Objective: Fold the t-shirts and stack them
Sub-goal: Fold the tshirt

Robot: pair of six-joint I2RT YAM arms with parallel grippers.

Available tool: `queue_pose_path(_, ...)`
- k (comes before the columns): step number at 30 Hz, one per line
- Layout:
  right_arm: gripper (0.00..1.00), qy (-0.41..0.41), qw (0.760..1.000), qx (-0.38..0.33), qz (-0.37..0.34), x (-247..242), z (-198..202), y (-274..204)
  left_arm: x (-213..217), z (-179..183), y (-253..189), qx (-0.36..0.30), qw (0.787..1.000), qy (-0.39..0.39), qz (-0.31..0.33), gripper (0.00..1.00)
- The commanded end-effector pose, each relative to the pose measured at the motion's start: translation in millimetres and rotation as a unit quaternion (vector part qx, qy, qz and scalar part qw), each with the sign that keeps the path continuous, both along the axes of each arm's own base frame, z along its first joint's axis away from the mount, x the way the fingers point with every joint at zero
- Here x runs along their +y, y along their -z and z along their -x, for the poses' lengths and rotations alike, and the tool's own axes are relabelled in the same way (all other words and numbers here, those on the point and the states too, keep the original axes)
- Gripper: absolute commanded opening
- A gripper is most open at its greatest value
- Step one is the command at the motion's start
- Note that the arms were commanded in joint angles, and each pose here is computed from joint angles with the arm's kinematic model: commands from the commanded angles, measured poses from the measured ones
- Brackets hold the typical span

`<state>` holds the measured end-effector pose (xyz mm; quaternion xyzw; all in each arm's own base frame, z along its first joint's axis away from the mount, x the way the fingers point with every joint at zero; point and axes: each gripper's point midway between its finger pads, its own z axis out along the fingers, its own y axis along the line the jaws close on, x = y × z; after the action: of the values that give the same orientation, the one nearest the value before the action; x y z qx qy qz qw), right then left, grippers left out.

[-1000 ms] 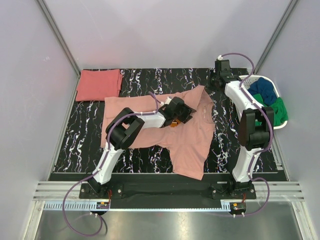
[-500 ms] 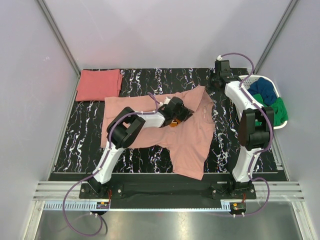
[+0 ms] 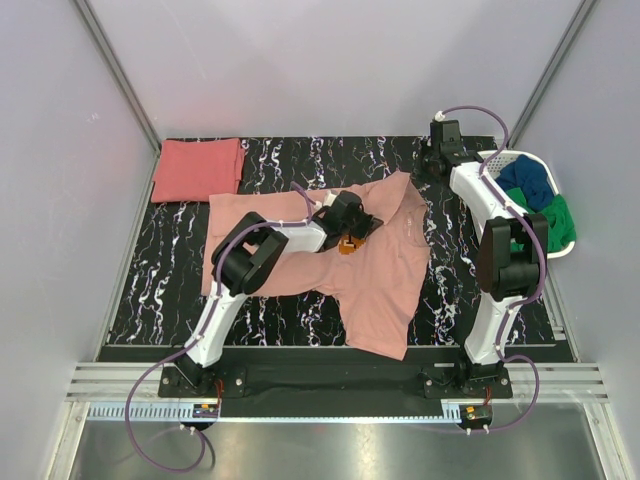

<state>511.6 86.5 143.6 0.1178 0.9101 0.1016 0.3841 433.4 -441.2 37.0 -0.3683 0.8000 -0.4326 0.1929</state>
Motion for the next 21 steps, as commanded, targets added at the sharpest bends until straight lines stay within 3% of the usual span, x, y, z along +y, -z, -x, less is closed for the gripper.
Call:
queue_pose_path(1,0.0,0.011,0.999,-0.029,-0.012,-4,-11,-28,-11,-12,-57,-0.06,0.998,0.013,0.029,0.0)
queue_pose_path(8,0.0,0.036,0.999,-0.001,-0.022,-9,-1,-40,7,4,-98,-0.066,0.997,0.048,0.01,0.0)
queue_pose_path(21,0.0,0.067,0.996,0.059,-0.008,-24,67,-22,50,42,-84,-0.034,0.991,0.105,-0.07,0.0)
